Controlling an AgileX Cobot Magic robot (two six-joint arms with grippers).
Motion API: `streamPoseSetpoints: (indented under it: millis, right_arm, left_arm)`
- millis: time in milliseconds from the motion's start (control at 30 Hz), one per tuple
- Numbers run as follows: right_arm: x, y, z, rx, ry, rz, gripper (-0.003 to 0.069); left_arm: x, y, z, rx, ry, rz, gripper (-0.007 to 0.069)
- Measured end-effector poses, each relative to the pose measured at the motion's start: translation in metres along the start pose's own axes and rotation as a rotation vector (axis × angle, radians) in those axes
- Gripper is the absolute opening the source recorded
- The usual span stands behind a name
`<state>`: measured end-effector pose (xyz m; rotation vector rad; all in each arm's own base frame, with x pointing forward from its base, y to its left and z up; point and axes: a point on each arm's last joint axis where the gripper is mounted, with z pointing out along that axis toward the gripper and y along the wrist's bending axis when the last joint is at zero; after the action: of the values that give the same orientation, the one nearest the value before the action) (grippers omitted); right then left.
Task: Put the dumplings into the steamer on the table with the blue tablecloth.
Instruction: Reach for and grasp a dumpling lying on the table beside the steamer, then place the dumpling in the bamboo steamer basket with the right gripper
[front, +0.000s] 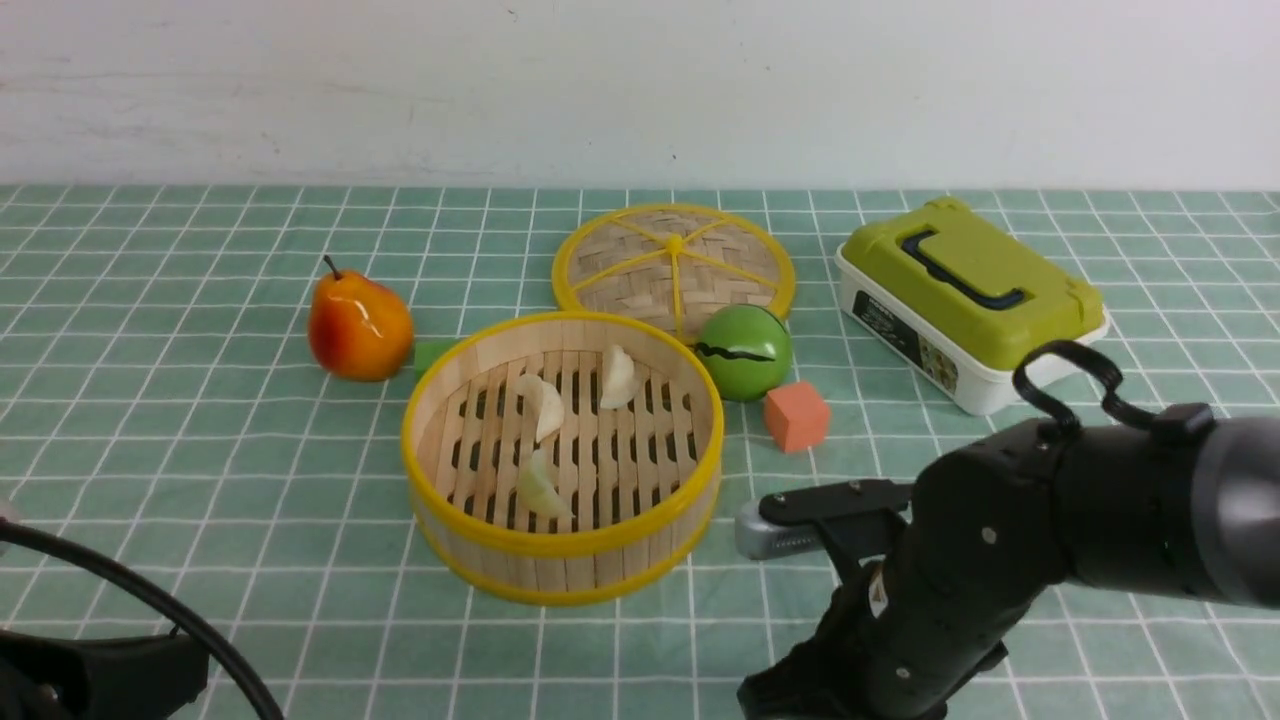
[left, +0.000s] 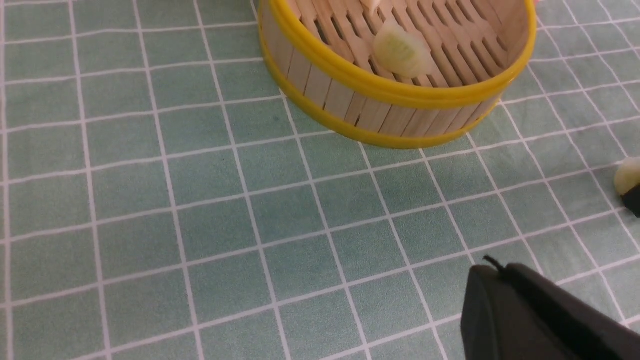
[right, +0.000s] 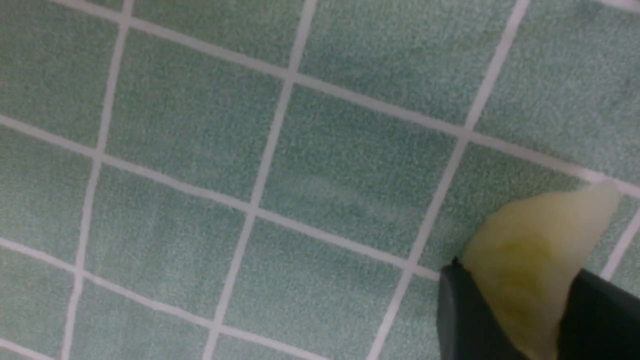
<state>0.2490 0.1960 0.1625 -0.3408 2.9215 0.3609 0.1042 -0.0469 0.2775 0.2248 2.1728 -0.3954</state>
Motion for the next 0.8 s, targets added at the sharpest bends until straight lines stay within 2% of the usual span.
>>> streamPoseSetpoints:
  millis: [133,333,367,400,467,567,600,733,800]
  right_arm:
    - [-0.008,0.006,-0.015,-0.018,-0.029,-0.049,0.0198]
    - [-0.070,0.049,-0.092,-0.128,-0.278,-0.239,0.0198]
    - [-0.070,0.049,-0.092,-0.128,-0.278,-0.239,0.0198]
    - [-0.090,0.059,-0.099,-0.145,-0.339,-0.269,0.0198]
    - [-0.114,0.069,-0.092,-0.155,-0.381,-0.283,0.0198]
    - [-0.141,0.076,-0.051,-0.145,-0.365,-0.279,0.0198]
    - [-0.144,0.077,-0.050,-0.146,-0.368,-0.279,0.0198]
    - [-0.158,0.071,0.011,-0.083,-0.289,-0.250,0.0198]
    - [-0.159,0.069,0.019,-0.069,-0.279,-0.228,0.0208]
  left_arm:
    - [0.000,0.000,0.000,0.001,-0.003,-0.002,-0.0001]
    - [-0.002,0.000,0.000,0.004,-0.025,-0.002,0.0003]
    - [-0.002,0.000,0.000,0.004,-0.025,-0.002,0.0003]
    - [-0.003,0.000,0.000,0.004,-0.029,-0.002,0.0003]
    - [-0.003,0.000,0.000,0.004,-0.029,-0.002,0.0005]
    - [-0.003,0.000,0.000,0.004,-0.029,-0.002,0.0007]
    - [-0.003,0.000,0.000,0.004,-0.029,-0.002,0.0008]
    - [-0.002,0.000,0.000,0.004,-0.026,-0.002,0.0013]
    - [-0.002,0.000,0.001,0.003,-0.025,-0.002,0.0014]
